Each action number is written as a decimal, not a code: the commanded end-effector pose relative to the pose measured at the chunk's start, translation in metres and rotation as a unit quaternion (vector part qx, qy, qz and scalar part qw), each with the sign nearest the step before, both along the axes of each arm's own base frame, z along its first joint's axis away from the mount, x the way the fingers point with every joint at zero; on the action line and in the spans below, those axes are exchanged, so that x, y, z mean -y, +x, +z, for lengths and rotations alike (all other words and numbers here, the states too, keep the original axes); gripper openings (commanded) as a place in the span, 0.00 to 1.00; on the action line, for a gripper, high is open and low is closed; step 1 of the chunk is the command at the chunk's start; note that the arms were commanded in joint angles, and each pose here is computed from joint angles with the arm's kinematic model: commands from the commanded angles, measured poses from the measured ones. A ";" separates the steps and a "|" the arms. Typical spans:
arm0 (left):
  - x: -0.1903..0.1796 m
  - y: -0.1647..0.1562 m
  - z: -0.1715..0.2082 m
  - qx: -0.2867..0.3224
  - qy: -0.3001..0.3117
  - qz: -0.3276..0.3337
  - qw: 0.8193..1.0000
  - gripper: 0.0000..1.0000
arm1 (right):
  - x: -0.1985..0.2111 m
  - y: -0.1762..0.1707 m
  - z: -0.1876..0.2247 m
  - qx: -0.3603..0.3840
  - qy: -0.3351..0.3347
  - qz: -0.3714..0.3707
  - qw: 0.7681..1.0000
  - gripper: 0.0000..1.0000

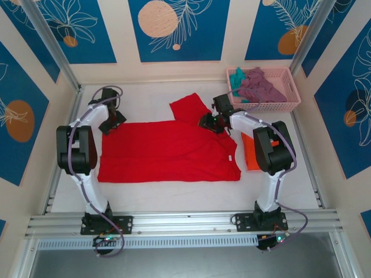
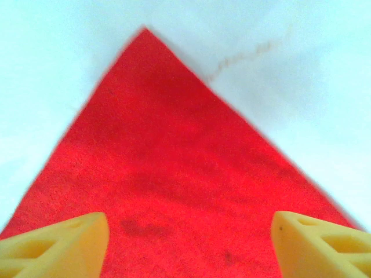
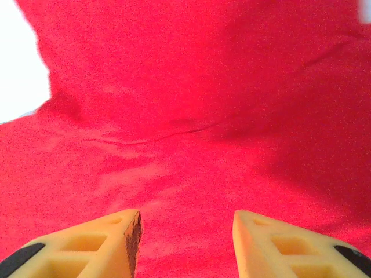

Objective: Fold and stack the t-shirts

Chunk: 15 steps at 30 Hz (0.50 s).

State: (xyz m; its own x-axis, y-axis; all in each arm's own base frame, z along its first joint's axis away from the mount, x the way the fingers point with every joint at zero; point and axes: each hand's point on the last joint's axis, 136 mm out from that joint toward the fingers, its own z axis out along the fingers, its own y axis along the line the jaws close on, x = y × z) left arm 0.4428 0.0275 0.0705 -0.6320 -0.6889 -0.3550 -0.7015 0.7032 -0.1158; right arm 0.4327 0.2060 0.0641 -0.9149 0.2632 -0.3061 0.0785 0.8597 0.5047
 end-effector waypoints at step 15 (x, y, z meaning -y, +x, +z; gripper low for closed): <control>-0.057 0.030 -0.024 -0.033 0.009 0.118 0.992 0.47 | -0.016 -0.006 0.031 0.032 0.004 0.029 0.999 0.47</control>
